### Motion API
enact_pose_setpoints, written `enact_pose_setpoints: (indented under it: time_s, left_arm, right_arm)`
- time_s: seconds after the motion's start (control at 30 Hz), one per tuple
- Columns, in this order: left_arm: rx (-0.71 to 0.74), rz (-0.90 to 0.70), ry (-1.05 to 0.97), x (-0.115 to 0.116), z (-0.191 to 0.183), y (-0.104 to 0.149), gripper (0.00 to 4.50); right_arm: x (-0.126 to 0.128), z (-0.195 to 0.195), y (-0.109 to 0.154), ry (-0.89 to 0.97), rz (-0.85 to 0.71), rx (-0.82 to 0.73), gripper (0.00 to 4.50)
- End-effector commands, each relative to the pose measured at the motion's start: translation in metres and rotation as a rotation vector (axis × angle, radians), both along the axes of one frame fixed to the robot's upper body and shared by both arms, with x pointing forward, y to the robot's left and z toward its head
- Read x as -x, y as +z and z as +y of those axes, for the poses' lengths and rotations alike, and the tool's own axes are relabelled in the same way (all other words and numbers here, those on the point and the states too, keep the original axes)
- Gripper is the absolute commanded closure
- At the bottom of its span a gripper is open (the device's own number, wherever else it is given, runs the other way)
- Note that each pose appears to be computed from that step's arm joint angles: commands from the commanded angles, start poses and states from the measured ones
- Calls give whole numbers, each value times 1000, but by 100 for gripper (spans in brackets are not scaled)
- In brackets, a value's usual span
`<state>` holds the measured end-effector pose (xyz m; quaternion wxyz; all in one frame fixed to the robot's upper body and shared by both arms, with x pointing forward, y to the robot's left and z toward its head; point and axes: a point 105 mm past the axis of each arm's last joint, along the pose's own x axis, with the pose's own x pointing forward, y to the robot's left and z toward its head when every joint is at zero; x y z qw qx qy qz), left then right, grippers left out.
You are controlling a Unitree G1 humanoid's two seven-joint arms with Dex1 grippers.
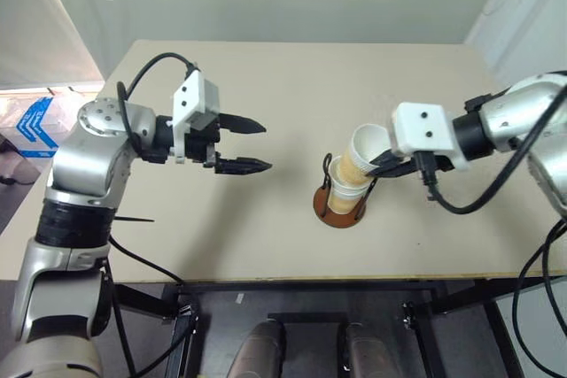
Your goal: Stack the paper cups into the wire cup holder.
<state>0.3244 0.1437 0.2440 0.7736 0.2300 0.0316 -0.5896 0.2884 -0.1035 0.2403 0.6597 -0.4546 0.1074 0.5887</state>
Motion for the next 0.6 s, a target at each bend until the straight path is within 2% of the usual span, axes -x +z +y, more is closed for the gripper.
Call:
enact_pose_setpoints:
  time_s: [0.03, 0.1, 0.23, 0.3, 0.37, 0.47, 0.6]
  left_arm:
    - [-13, -55, -14, 5, -3, 8, 66]
    - [-16, -54, -12, 5, -3, 7, 66]
    - [-11, -64, 32, 0, 1, 7, 66]
    - [-2, -71, 66, -3, 5, 7, 66]
    - [40, -85, 137, -10, 12, 9, 66]
    - [98, -106, 234, -21, 19, 12, 66]
    - [142, -117, 329, -31, 27, 9, 66]
  right_arm:
    - [-4, 5, 17, -6, -71, -29, 294]
    - [-7, 6, 25, -28, -86, -67, 223]
    - [-21, -5, 66, -179, -126, -292, 84]
    - [-27, -20, 77, -269, -146, -367, 84]
    - [-34, -47, 78, -406, -165, -429, 84]
    - [-37, -74, 64, -548, -164, -484, 84]
    - [-44, -105, 34, -729, -169, -498, 84]
